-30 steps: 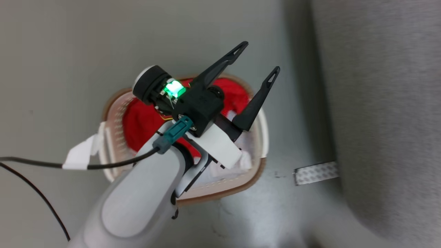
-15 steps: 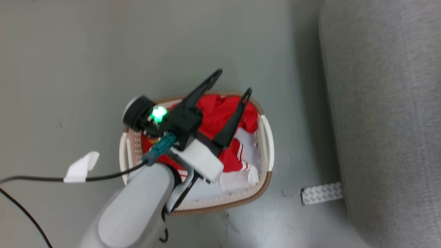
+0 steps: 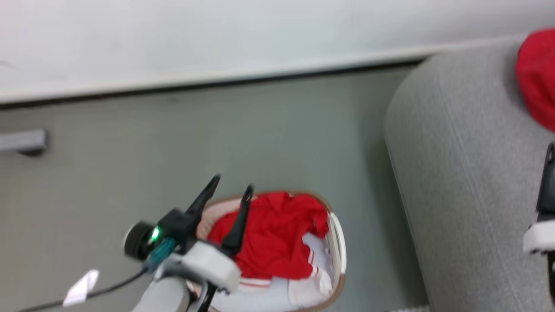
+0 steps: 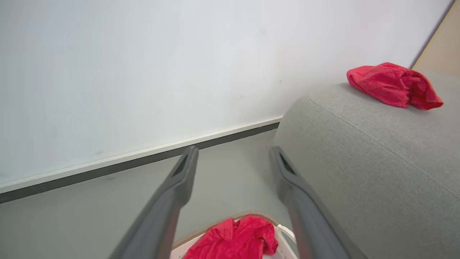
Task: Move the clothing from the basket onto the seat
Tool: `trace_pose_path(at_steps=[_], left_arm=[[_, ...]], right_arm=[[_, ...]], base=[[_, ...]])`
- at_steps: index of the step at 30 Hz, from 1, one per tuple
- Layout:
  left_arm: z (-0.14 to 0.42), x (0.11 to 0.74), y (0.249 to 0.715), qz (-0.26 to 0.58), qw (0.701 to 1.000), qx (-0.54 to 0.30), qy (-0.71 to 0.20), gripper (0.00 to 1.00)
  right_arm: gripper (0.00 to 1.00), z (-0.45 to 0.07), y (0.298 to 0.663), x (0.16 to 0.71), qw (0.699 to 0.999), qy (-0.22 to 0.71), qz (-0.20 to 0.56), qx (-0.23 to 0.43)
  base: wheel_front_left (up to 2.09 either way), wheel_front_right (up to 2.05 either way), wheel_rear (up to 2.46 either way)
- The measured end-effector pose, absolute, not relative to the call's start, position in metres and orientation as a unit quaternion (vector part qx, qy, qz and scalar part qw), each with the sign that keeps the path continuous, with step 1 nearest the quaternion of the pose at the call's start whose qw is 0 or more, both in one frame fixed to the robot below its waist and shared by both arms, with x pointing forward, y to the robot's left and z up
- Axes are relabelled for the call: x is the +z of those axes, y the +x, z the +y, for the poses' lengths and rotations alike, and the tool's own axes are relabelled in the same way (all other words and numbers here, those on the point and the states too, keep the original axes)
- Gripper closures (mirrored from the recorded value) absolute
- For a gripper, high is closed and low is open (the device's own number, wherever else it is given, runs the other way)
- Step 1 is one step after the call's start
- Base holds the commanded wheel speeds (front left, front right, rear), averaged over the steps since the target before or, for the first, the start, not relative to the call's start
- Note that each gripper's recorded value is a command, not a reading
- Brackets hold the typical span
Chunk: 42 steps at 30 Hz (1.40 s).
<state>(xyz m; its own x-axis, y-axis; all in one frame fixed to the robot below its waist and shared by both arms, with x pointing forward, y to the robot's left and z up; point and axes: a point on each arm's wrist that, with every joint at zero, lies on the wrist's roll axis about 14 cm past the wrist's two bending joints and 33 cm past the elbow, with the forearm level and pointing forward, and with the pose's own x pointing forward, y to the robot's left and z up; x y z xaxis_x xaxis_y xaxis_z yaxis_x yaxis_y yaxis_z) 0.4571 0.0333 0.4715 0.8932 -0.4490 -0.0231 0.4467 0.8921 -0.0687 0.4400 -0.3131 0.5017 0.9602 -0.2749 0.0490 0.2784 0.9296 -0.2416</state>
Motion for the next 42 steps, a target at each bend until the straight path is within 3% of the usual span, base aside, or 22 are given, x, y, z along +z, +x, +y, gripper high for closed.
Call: trace_pose_path(at_steps=[7,19,42], left_arm=[[0.101,0.484,0.417,0.008,0.991,-0.132,-0.015,0.0],[0.181,0.503,0.347,-0.025,0.999,0.001,-0.027,0.0],[0.159,0.496,0.338,-0.023,0.998,-0.044,-0.029,0.0]], right_arm=[[0.0,-0.253,0.412,0.516,0.995,-0.053,-0.043,-0.067],[0.0,-0.2,0.363,0.492,1.0,-0.001,-0.016,0.005],[0.0,-0.204,0.333,0.473,1.0,0.011,0.011,-0.004]], base=[[0.0,0.0,0.0],[0.0,0.0,0.0],[0.0,0.0,0.0]])
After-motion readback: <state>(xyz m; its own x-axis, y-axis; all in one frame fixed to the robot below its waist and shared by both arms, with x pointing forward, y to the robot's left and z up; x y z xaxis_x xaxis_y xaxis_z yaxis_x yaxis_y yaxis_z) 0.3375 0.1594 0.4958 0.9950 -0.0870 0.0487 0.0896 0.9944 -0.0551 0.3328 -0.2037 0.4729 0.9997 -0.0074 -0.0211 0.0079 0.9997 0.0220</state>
